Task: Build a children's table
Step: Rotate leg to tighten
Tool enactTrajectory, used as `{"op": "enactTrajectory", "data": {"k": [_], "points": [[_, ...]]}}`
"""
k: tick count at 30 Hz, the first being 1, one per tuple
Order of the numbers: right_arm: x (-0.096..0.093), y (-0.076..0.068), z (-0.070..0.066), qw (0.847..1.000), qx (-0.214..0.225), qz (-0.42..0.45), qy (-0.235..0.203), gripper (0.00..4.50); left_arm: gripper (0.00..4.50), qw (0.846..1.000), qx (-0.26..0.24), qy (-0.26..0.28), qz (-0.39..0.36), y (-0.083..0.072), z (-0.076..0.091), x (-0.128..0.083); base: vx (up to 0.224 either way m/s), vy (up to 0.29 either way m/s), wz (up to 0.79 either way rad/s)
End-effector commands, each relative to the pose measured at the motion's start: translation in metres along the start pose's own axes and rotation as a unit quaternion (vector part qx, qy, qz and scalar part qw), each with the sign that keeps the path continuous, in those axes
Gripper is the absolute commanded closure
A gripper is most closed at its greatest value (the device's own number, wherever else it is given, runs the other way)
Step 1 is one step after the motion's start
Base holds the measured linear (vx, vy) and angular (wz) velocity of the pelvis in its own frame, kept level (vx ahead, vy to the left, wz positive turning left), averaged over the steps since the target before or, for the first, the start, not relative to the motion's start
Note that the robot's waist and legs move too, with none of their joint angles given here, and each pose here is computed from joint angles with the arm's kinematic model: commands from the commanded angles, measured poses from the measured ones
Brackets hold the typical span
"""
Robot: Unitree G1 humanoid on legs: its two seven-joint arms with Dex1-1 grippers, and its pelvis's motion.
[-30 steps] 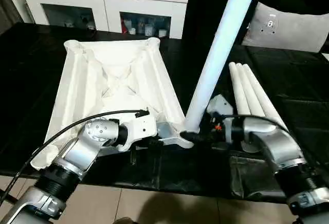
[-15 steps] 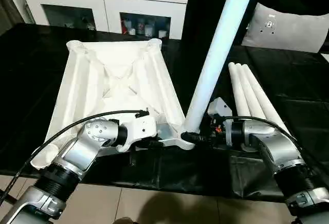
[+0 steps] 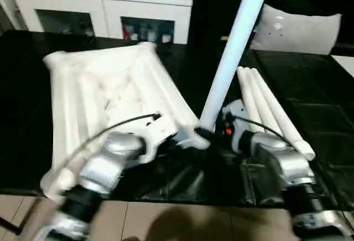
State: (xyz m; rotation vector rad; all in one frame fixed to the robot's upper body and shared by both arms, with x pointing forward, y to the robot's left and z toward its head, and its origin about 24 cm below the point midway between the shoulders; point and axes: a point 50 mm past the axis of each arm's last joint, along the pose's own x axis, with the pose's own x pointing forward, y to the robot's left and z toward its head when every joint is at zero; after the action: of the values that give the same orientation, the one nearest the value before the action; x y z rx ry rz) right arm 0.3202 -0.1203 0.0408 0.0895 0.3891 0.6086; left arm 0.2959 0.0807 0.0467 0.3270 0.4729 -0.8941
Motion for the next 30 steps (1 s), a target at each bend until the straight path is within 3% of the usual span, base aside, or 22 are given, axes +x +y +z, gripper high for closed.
{"op": "enactTrajectory", "data": {"k": [1,6,7,13,16,22,26,30], "points": [[0.008,0.009,-0.028,0.997,0.04,-0.024,0.059,1.81,4.5,0.999,0.002,-0.046,0.021,-0.012,0.028,0.008,0.0,0.0,0.0],[0.009,0.013,-0.026,0.998,0.032,-0.03,0.051,1.81,4.5,0.999,0.02,-0.024,0.031,-0.009,0.024,0.007,0.0,0.0,0.0],[0.009,0.013,-0.025,0.998,0.032,-0.027,0.047,1.46,4.5,0.999,0.026,-0.021,0.035,-0.007,0.024,0.006,0.0,0.0,0.0],[0.004,0.006,-0.014,0.999,0.02,-0.023,0.014,0.77,4.5,0.995,0.083,0.0,0.047,0.004,0.015,-0.002,0.0,0.0,0.0],[0.0,0.001,-0.009,1.0,0.003,-0.013,0.002,0.63,4.5,0.993,0.112,0.009,0.033,0.005,0.01,-0.003,0.0,0.0,0.0],[-0.022,-0.012,0.005,0.995,-0.073,0.074,-0.011,0.05,4.5,0.989,0.147,0.014,-0.012,0.011,-0.002,-0.011,0.0,0.0,0.0],[-0.042,-0.02,0.012,0.977,-0.15,0.147,0.013,0.05,4.5,0.984,0.162,0.007,-0.074,0.015,-0.007,-0.02,0.0,0.0,0.0],[-0.046,-0.022,0.016,0.963,-0.196,0.182,0.025,0.05,4.5,0.972,0.192,0.018,-0.135,0.015,-0.013,-0.029,0.0,0.0,0.0]]}}
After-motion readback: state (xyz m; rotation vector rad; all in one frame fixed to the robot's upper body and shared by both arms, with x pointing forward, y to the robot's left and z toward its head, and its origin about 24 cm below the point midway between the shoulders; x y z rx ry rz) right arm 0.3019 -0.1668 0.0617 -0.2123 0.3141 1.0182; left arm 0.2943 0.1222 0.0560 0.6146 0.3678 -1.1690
